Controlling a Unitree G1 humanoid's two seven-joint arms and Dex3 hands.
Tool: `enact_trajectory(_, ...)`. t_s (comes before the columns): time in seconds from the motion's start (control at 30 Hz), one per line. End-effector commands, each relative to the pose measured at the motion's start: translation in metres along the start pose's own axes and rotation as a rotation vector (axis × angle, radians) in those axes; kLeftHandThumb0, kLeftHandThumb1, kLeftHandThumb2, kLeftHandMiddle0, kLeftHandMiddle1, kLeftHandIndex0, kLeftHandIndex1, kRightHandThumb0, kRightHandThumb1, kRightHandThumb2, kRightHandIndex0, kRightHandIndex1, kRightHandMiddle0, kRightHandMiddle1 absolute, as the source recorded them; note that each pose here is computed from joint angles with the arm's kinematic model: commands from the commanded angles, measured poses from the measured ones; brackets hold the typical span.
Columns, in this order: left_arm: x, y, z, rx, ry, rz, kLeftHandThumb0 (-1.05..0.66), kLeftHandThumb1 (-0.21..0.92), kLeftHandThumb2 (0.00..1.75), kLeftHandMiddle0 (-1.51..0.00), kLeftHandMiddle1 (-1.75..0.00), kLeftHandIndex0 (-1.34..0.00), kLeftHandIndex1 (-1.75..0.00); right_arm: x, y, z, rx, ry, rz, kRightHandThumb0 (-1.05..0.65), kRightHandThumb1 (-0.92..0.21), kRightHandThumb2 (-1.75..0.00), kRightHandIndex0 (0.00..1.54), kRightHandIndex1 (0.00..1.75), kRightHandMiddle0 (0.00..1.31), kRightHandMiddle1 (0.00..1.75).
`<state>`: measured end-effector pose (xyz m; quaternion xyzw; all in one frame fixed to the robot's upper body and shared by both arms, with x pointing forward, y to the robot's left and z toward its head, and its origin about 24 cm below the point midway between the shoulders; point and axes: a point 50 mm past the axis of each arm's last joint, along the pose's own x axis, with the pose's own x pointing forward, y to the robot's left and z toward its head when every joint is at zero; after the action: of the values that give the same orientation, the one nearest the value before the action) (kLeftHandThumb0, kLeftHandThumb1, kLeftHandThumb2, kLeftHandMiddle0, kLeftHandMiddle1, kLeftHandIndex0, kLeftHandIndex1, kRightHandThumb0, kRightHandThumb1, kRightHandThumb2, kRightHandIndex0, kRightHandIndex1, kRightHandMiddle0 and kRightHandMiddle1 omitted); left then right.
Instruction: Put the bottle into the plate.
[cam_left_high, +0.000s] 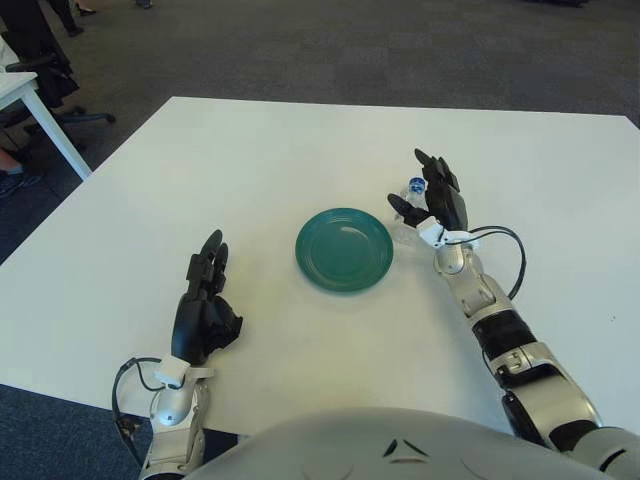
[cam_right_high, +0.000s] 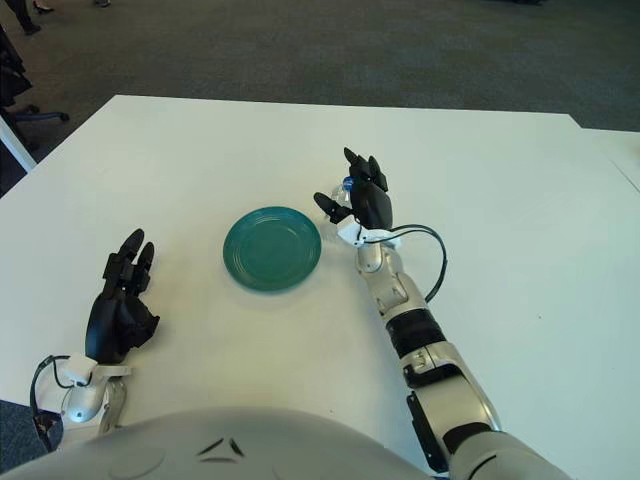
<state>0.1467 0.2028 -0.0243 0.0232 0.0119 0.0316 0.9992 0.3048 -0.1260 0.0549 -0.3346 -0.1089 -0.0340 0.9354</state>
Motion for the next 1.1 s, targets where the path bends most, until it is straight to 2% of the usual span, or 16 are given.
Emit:
enact_trajectory(0.0,0.038,-0.014,-0.009,-0.017,0.048,-0.061,-0.92,0.92,1.06,-0.18,0.0,0.0,-0.43,0.002,-0.002,0.011,-0.006,0.004,-0.011,-1.05,-0.92,-0.49,0.04,0.01,0.0,0.13)
enact_trajectory(0.23,0.04,-0.016,-0.01,-0.019,0.05,-0.07,-0.91,0.92,1.06,-0.18,0.0,0.0,-0.44,0.001,-0.004,0.015,-0.019,0.045,-0.034,-1.05,-0.92,-0.49,0.0,0.0,0.0,0.02)
enact_trajectory(0.57,0.04,-0.016,-0.008,-0.023,0.026,-0.068,-0.9,0.92,1.05,-0.17,0.0,0.0,-0.41,-0.003,-0.008,0.014,-0.009,-0.006,-0.058,-1.05,-0.92,-0.48,0.0,0.0,0.03,0.01)
enact_trajectory(0.83,0.039,-0.015,-0.006,-0.03,0.026,-0.053,-0.87,0.92,1.04,-0.17,0.0,0.0,-0.43,-0.013,-0.023,0.003,-0.02,-0.081,-0.015,-1.05,-0.92,-0.49,0.02,0.01,0.05,0.03)
enact_trajectory(1.07,0.036,-0.014,-0.005,-0.034,0.015,-0.052,-0.87,0.92,1.03,-0.16,0.0,0.0,-0.43,-0.036,-0.05,-0.027,-0.152,-0.105,0.044,-1.05,-0.92,-0.48,0.0,0.0,0.02,0.02)
